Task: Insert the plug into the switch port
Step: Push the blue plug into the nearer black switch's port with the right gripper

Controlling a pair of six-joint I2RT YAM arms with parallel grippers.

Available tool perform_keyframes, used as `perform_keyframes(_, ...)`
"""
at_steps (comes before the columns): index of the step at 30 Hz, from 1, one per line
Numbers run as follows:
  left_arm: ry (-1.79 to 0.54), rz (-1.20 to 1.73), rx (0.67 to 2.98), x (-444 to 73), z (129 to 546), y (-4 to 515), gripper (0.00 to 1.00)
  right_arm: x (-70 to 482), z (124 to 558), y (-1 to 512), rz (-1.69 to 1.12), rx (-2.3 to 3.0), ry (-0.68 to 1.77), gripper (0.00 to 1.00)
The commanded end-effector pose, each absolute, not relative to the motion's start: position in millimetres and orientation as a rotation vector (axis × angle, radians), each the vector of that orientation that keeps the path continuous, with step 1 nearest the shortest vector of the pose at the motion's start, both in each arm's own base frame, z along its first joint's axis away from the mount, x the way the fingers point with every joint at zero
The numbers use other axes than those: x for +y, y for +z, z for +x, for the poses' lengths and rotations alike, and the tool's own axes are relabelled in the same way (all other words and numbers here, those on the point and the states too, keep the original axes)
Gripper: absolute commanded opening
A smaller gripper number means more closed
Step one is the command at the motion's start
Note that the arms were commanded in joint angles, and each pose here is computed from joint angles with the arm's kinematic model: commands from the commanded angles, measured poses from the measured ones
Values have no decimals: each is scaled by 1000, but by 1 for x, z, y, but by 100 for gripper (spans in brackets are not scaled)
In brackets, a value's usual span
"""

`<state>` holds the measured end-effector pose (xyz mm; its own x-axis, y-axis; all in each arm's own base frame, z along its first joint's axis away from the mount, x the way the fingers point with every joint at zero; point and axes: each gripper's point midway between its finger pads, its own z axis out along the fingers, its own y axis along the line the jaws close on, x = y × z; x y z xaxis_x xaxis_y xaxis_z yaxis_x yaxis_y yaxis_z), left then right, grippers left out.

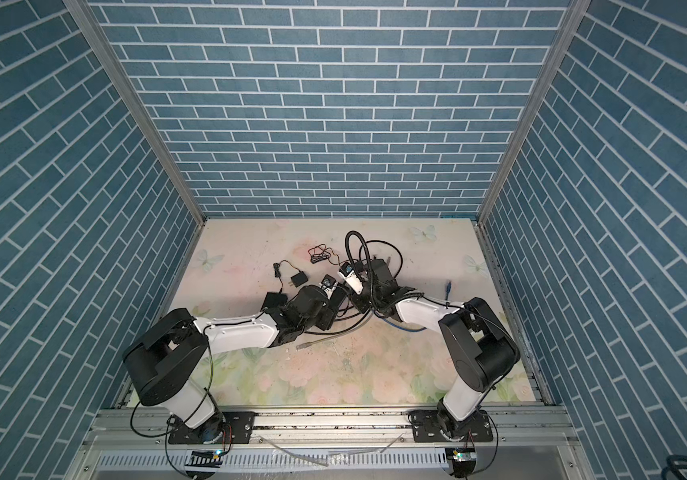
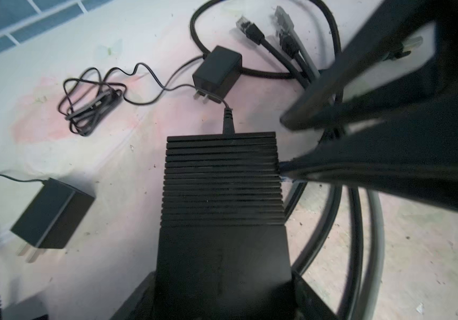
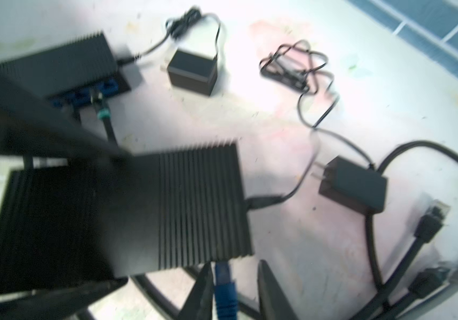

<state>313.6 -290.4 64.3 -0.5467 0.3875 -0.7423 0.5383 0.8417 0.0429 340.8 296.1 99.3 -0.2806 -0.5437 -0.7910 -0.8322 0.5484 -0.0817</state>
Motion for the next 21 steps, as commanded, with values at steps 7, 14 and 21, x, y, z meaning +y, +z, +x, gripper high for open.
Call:
perform_keyframes(7, -276, 578, 2291, -277, 324, 48, 23, 279, 360, 160, -1009, 1811, 431, 36)
perform_keyframes(14, -239, 621, 2314, -271, 328, 47, 40, 270, 329, 151, -1115, 1756, 470, 35)
perform_keyframes(21, -245, 638, 2281, -272, 329, 63, 69, 280, 292, 142, -1303, 1642, 596, 34)
